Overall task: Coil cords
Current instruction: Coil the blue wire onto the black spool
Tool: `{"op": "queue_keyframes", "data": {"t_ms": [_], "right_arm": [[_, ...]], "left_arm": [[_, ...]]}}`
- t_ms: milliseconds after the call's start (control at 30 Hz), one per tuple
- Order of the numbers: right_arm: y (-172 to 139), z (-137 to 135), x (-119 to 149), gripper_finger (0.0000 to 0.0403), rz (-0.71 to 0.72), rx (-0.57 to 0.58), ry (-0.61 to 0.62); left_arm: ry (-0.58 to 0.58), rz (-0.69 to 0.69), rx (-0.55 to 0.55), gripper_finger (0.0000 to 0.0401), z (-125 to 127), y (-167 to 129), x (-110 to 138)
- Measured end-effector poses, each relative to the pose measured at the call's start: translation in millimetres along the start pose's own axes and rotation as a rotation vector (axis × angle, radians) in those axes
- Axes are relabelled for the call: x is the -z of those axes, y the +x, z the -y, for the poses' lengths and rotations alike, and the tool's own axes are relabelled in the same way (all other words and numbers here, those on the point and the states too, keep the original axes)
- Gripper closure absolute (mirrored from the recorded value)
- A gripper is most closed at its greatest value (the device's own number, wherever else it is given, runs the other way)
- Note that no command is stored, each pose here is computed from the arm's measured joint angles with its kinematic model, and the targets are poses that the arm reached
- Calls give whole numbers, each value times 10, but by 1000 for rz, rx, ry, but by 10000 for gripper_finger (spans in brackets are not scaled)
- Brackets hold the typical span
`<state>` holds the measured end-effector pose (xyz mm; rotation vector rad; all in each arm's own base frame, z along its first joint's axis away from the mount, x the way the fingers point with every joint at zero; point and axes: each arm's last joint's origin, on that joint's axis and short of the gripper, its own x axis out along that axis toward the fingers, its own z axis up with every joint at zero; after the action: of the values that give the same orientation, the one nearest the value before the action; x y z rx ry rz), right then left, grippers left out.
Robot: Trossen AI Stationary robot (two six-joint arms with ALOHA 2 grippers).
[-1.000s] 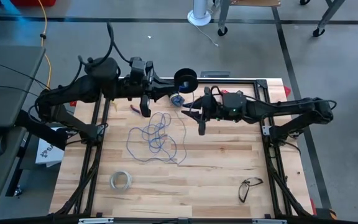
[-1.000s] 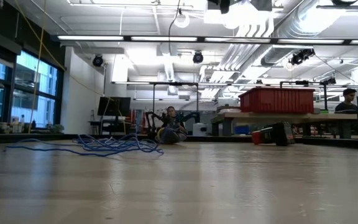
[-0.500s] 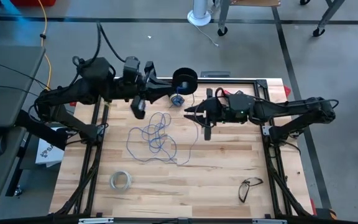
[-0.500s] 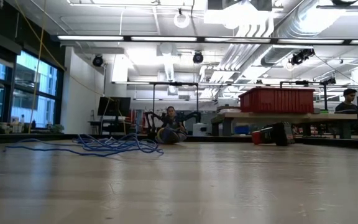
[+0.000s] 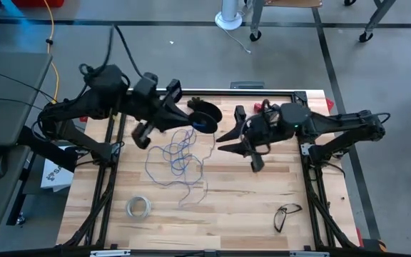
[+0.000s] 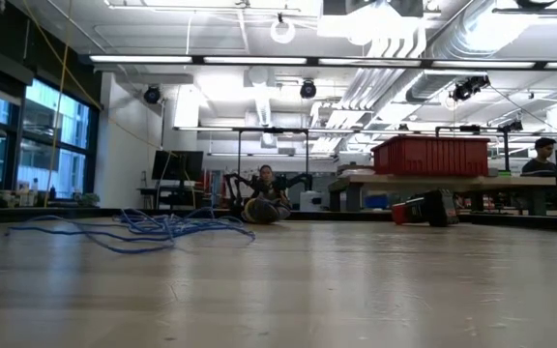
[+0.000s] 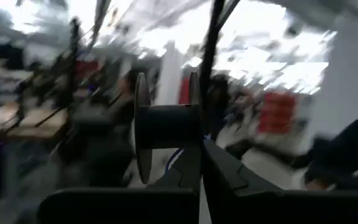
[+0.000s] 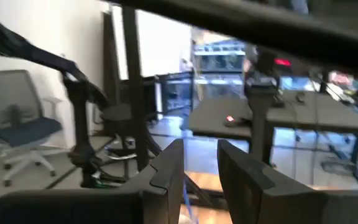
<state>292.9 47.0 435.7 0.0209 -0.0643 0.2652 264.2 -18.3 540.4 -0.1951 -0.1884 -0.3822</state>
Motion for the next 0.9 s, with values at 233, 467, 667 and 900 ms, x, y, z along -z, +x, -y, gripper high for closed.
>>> {"op": "queue_keyframes", "data": {"t_ms": [233,467,667,900], "right_arm": [[-142,8,-414,313,-34,22,-102],[-403,87,-779,313,-131,159,-187],[-434,165,-758,313,-205,203,-185],[-216,265,-574,313,-293,239,-217]], "left_arm": [[131,-190,-233,401,14,-63,181],[488,-554,-315,401,132,-119,497],[837,-690,-431,401,152,-40,591],[986,-792,-428,401,87,88,729]]}}
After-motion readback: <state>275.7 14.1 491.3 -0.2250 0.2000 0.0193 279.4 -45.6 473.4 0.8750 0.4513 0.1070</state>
